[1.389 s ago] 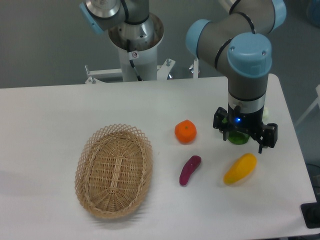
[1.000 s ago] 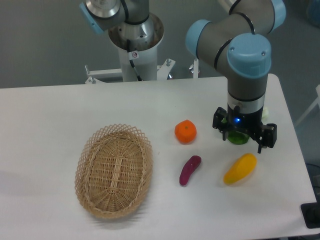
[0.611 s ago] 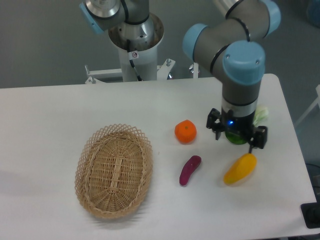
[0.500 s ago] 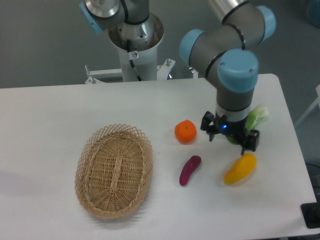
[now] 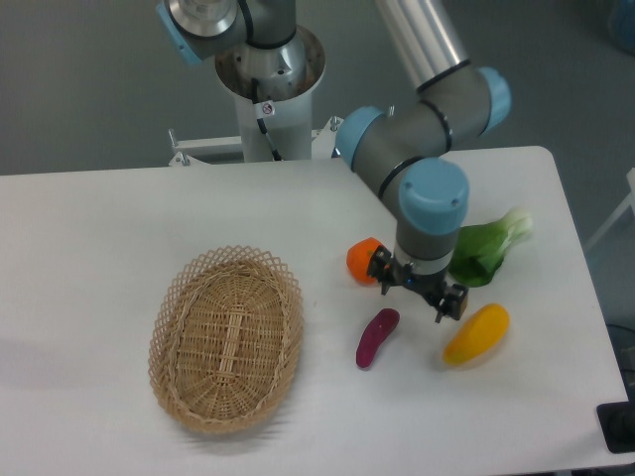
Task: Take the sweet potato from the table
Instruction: 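Lower the gripper over the purple sweet potato, then close the gripper on the end of the purple sweet potato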
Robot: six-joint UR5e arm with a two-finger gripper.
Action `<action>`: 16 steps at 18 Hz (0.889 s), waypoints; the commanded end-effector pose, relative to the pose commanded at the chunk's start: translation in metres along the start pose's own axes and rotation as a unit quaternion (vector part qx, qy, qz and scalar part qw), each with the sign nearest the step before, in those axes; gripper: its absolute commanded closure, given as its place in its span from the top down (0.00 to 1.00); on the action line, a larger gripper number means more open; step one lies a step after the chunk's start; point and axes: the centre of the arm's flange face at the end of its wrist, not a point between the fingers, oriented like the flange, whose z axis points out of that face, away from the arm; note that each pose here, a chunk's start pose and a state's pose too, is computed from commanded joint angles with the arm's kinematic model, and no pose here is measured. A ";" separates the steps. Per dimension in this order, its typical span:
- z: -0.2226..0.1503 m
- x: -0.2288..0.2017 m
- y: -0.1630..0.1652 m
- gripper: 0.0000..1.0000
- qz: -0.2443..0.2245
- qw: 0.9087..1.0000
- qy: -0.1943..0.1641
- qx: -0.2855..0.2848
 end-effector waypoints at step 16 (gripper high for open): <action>0.026 0.014 -0.012 1.00 0.011 1.000 -0.001 0.000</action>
